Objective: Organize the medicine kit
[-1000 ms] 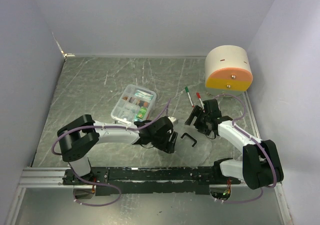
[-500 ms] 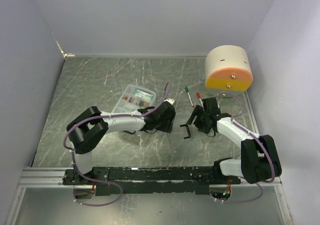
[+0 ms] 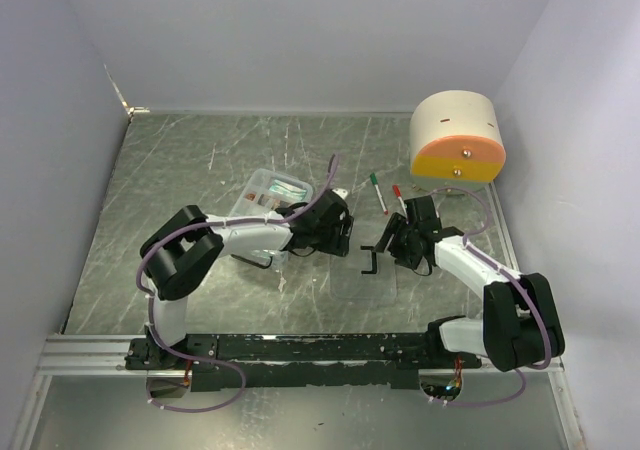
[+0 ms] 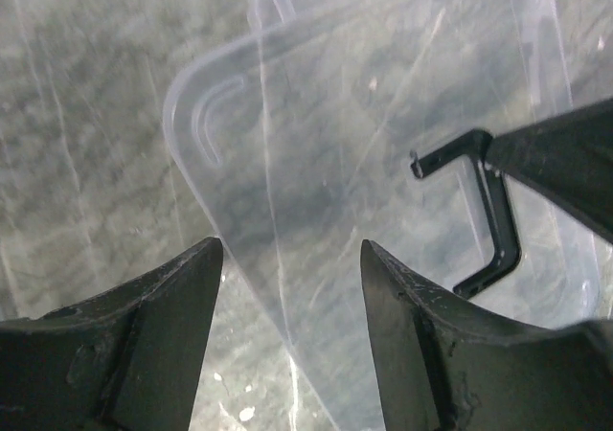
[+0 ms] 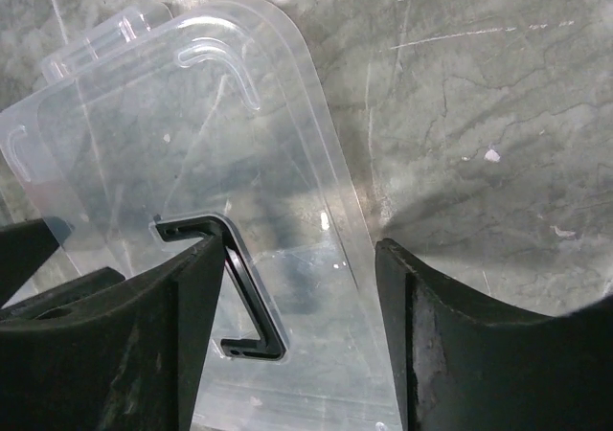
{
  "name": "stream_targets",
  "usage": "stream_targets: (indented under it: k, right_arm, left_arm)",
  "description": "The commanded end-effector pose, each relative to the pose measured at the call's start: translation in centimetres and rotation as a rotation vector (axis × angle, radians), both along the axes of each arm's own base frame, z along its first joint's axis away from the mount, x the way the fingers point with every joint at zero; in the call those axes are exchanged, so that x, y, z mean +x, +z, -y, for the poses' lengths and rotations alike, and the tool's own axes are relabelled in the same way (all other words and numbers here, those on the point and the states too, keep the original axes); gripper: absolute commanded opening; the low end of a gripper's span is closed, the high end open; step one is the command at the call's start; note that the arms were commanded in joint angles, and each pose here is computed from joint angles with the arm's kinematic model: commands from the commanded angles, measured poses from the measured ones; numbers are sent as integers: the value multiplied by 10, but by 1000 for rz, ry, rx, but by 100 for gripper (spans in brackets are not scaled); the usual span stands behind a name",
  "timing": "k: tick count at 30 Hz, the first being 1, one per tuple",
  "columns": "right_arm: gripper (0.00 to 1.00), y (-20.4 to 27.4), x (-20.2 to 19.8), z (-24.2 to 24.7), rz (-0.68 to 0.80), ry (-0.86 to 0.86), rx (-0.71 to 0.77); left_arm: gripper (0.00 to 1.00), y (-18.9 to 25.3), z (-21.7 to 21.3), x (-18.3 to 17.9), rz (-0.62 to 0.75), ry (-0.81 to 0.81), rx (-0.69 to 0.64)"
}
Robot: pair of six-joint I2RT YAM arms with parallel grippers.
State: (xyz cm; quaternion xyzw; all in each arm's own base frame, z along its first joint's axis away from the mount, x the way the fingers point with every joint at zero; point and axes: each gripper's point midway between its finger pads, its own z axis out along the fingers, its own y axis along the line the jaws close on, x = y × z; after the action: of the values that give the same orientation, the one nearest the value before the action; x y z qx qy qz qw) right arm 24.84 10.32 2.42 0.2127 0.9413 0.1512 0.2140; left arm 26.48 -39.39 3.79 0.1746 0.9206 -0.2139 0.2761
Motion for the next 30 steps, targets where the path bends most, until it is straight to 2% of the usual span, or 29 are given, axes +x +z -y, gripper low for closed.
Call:
stream_targets:
  k: [1,8,16,24,30]
  right_arm:
    - [66,-1,-6,2,10,77,-38]
    - [71,-3,-18,9,-32,149,-94]
    - [71,-11,-24,-8,-62,235,-131]
    - [53,-17,-23,-1,-80,173,-181]
    - [51,10,-10,-3,40,119,-148]
  left_arm:
    - [70,8,5,-23,-61,-40,-74]
    - [60,1,1,-18,-56,-21,-36]
    - [55,-1,6,-16,-60,-30,-34]
    - [56,7,12,-23,-77,-75,-66]
    - [61,37,25,-27,-82,-143,-149]
